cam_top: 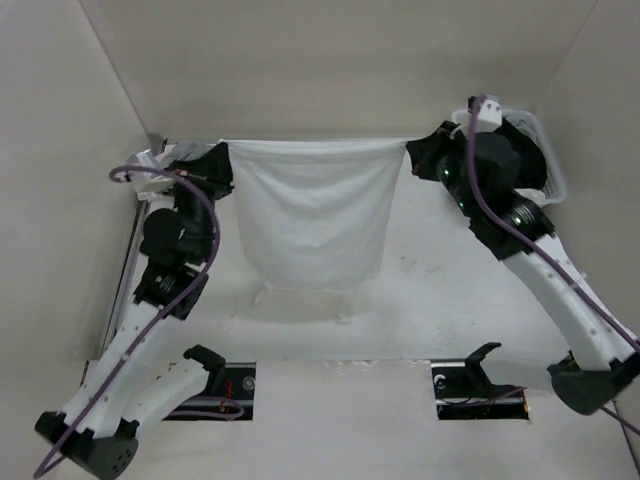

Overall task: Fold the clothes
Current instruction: Flatten the tank top out

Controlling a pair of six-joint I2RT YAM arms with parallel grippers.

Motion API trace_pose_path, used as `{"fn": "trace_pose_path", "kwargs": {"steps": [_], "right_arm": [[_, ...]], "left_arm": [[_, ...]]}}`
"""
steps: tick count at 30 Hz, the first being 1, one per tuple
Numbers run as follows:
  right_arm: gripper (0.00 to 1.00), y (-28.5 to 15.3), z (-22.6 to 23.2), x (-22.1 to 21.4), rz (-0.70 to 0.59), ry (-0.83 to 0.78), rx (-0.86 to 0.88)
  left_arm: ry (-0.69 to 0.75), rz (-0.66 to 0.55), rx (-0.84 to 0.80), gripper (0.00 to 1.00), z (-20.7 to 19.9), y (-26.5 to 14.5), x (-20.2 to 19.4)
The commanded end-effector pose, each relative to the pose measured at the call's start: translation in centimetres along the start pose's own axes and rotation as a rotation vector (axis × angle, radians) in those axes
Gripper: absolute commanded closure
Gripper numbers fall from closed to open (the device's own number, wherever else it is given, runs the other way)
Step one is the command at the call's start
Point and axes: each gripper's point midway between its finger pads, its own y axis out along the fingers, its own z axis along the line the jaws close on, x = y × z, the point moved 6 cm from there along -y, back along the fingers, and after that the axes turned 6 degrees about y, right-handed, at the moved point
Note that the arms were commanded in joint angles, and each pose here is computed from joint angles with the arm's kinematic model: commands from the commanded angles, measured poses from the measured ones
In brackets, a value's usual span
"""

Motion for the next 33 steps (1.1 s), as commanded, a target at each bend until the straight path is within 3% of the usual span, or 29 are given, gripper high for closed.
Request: {"fn": "trace_pose_path", "kwargs": {"steps": [1,7,11,15,20,26,33], "right_arm": [[0.99,6.0,0.1,-0.2,0.077,0.049,0.115],[0.99,15.2,-0.8,3.0,0.078,0.055,0.083],[0.99,16.5,0.2,6.1,0.051,0.055,0.102],[0.99,15.3,0.4,6.9,0.044,0.049,0.105],[0.99,13.0,-2.0,2.6,0.087,0.052,0.077],[0.98,9.1,-4.9,-6.1,0.197,0.088,0.075],[0.98,2.8,-10.7,-18.6,0.359,0.191,-0.027]], "left_arm": [[0.100,0.013,0.084,0.98,2.4,4.5,-4.4],[0.123,-0.007,0.086,0.98,3.2,13.1,-4.4],[0.126,-0.027,0.035,0.98,2.2,17.5,-1.5],[0.140,-0.031,0.019,0.98,2.0,18.5,-0.3],[0.112,0.031,0.063,0.98,4.6,15.6,-3.3],[0.016,0.127,0.150,0.97,10.0,7.4,-8.6],[0.030,0.358,0.281,0.97,16.9,-3.4,-16.2]]}}
